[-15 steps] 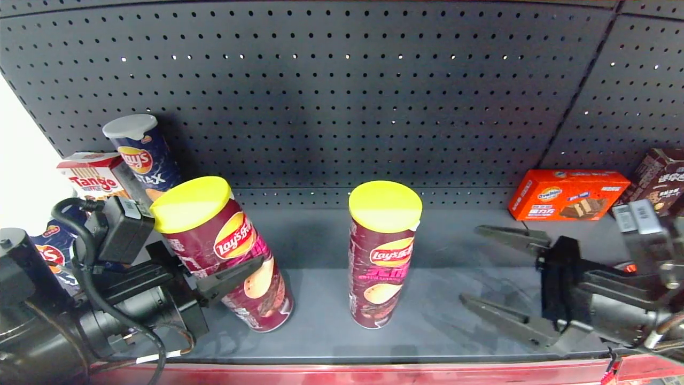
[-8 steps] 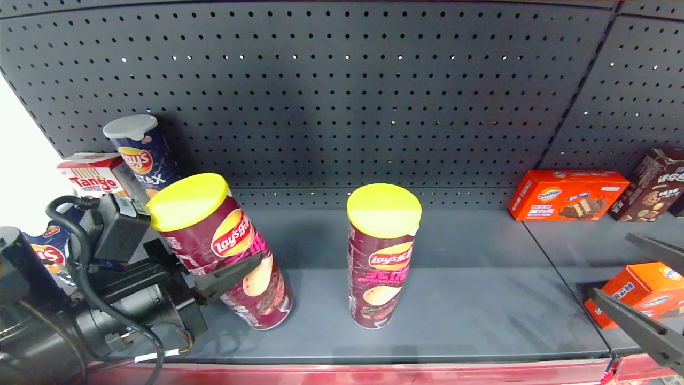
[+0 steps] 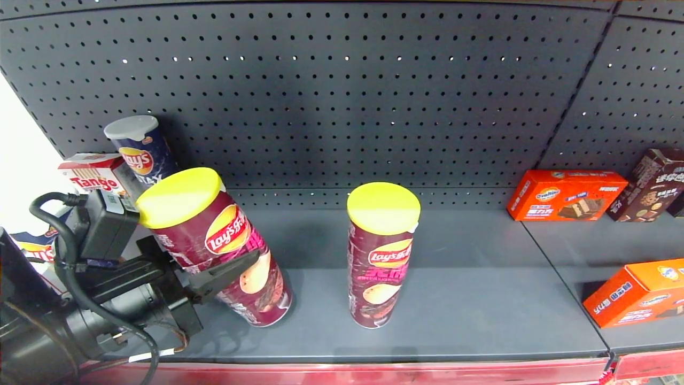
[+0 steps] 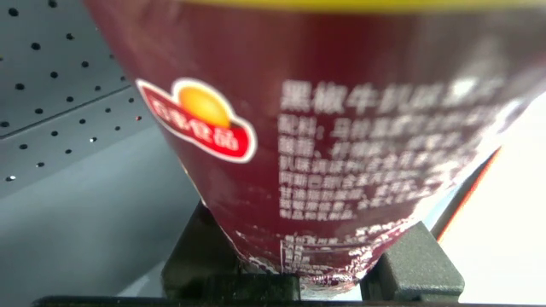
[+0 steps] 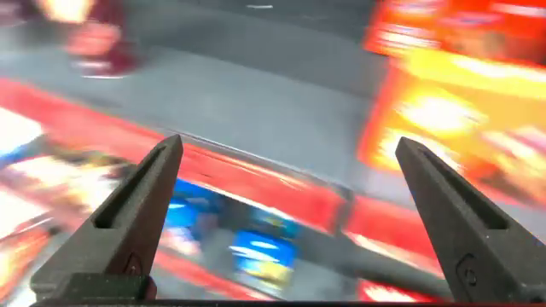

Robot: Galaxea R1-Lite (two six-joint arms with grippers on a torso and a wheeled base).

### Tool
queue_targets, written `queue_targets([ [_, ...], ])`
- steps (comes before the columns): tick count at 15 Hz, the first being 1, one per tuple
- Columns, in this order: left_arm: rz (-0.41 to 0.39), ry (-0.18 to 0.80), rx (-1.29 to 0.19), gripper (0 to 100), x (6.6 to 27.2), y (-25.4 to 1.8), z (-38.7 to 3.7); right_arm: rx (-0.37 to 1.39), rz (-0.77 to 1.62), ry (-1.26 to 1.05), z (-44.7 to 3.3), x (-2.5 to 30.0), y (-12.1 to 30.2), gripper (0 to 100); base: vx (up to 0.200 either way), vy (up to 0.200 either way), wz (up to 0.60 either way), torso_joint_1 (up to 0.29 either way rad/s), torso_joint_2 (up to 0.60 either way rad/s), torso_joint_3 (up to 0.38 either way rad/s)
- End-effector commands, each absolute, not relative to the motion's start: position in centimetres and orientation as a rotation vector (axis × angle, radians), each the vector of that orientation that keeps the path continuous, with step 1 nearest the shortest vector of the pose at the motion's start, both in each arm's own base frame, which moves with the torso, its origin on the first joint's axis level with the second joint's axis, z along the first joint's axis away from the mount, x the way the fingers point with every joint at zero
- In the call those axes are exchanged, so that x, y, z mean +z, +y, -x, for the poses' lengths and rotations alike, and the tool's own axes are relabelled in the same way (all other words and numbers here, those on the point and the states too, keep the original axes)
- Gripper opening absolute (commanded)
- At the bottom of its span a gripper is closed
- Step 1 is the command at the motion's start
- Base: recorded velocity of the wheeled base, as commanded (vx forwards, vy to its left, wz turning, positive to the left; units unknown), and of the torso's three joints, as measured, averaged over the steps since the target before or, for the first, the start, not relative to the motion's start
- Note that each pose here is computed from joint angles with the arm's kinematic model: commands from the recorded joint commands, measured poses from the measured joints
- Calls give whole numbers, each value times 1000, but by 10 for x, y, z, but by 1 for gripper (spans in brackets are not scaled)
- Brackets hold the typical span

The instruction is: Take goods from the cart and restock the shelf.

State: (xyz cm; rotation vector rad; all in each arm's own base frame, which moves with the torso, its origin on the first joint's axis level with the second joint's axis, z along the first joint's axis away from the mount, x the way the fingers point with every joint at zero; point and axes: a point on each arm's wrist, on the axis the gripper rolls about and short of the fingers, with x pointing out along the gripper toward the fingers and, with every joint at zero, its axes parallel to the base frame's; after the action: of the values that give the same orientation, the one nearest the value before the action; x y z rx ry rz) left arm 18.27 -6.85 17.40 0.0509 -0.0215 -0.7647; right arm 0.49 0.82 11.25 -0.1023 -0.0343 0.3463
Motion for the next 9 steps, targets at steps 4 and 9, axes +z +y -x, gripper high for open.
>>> queue_targets([
  [4, -53, -42, -763, 0, 178, -68, -180, -26, 38, 19, 16, 84, 1, 100, 0, 0, 0, 0, 0, 0],
  [9, -53, -49, -769, 0, 180, -69, -180, -16, -7, 80, 17, 77, 1, 100, 0, 0, 0, 0, 0, 0],
])
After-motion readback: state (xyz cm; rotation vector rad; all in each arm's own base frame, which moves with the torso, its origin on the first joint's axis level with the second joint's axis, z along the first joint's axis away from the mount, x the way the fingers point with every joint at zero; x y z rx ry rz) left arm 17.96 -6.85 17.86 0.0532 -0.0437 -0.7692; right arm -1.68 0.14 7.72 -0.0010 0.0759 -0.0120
